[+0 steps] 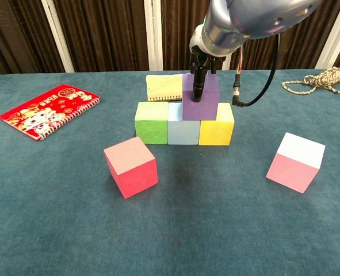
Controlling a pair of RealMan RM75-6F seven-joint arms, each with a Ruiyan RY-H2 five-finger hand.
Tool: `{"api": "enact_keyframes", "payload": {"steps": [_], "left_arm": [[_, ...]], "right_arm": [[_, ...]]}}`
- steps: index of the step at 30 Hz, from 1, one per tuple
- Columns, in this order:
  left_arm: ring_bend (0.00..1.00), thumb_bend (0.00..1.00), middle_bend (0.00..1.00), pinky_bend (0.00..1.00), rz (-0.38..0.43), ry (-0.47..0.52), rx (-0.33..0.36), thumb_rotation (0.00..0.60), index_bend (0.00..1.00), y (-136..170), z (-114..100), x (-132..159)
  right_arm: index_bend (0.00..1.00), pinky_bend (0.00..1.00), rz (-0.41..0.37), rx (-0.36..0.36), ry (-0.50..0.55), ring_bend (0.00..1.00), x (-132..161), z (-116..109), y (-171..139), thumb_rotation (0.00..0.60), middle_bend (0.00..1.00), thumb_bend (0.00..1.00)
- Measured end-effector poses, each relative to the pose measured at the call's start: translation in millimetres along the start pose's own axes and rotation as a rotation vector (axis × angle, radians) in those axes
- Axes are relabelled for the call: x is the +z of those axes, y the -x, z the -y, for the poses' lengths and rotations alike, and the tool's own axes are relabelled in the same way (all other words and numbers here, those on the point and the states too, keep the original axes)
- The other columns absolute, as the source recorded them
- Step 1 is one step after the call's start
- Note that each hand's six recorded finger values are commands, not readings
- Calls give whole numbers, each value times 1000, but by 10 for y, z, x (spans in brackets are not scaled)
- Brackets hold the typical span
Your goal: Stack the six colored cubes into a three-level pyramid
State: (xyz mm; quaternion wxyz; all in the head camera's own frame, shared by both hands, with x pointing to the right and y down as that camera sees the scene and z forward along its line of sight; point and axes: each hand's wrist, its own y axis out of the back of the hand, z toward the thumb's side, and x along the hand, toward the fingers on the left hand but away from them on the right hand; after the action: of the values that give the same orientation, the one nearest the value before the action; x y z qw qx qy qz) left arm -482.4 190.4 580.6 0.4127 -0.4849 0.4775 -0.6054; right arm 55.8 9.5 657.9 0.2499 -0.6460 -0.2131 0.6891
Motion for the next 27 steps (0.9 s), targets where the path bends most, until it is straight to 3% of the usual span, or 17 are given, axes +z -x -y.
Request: {"api": "enact_keyframes", "payload": {"steps": [27], "left_arm": [[0,203,11,34,0,-4,-3,600,150,-1,13,6]], "right_arm": [[299,0,2,3,3,130,-5,-15,0,600,298,355]]}}
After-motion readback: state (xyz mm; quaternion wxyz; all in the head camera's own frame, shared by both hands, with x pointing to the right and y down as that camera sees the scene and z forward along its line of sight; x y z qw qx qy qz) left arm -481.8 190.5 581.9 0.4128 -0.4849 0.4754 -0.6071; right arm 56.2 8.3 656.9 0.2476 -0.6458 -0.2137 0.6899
